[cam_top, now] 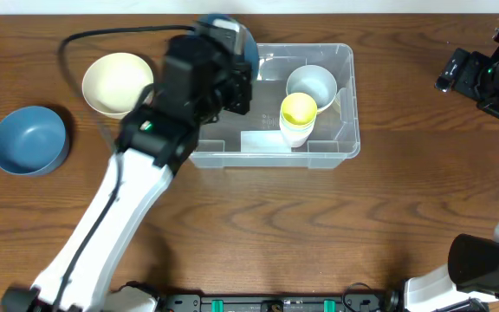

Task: Pack container
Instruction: 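Carry the light blue bowl into the container and release it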

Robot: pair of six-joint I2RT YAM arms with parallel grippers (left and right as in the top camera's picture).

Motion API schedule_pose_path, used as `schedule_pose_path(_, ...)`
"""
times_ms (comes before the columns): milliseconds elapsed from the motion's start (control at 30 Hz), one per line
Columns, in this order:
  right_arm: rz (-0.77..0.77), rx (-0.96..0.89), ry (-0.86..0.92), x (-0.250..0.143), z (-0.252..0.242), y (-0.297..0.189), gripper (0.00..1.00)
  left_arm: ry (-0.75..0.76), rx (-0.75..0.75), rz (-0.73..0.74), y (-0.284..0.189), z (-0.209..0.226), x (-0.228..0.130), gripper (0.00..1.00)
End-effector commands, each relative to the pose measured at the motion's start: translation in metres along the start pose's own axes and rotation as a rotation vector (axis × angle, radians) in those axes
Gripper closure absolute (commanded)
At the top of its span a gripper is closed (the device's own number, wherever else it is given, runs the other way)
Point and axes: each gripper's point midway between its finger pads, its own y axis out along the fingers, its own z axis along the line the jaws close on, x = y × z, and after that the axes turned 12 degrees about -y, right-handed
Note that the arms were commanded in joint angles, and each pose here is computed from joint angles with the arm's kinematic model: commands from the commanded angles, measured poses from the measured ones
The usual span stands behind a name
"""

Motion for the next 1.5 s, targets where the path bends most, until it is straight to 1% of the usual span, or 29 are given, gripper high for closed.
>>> schedule_pose_path(0,-0.020,0.002,0.002,0.002,-0.001,-0.007,0.01,-0.019,0.024,0.057,0.020,0.008,-0.012,0.94)
schedule_pose_path(133,-0.020,0.002,0.002,0.002,-0.001,-0.007,0.01,-0.024,0.057,0.147,0.045,0.019,-0.037,0.94)
schedule_pose_path(367,-0.020,0.002,0.002,0.002,-0.001,-0.007,0.01,0.008,0.082,0.264,0.073,0.025,-0.075,0.94)
schedule_pose_path(533,-0.020,0.002,0.002,0.002,-0.001,-0.007,0.01,0.009,0.142,0.345,0.090,0.044,-0.101,0.94)
schedule_pose_path(633,-0.020,0.002,0.002,0.002,-0.001,-0.007,0.01,0.008,0.186,0.378,0.099,0.056,-0.112,0.94)
schedule_pose_path(767,-0.020,0.002,0.002,0.002,-0.001,-0.007,0.01,0.008,0.200,0.402,0.105,0.062,-0.121,0.94)
schedule_pose_path(833,-0.020,0.002,0.002,0.002,-0.001,-0.007,0.01,0.009,0.201,0.402,0.106,0.062,-0.121,0.94)
schedule_pose_path(867,-0.020,0.002,0.002,0.002,-0.001,-0.007,0.01,0.010,0.200,0.401,0.106,0.062,-0.121,0.91)
schedule_pose_path(1000,-0.020,0.002,0.002,0.002,-0.001,-0.007,0.01,0.012,0.191,0.382,0.108,0.060,-0.117,0.66)
schedule_pose_path(1033,-0.021,0.002,0.002,0.002,-0.001,-0.007,0.01,0.012,0.188,0.377,0.108,0.059,-0.115,0.61)
schedule_pose_path(1067,-0.020,0.002,0.002,0.002,-0.001,-0.007,0.01,0.012,0.186,0.372,0.109,0.059,-0.114,0.59)
schedule_pose_path(1267,-0.020,0.002,0.002,0.002,-0.001,-0.007,0.01,0.017,0.166,0.328,0.103,0.051,-0.100,0.53)
schedule_pose_path(1367,-0.020,0.002,0.002,0.002,-0.001,-0.007,0.01,0.017,0.145,0.263,0.087,0.043,-0.075,0.51)
schedule_pose_path(1467,-0.020,0.002,0.002,0.002,-0.001,-0.007,0.01,0.010,0.126,0.163,0.057,0.037,-0.039,0.50)
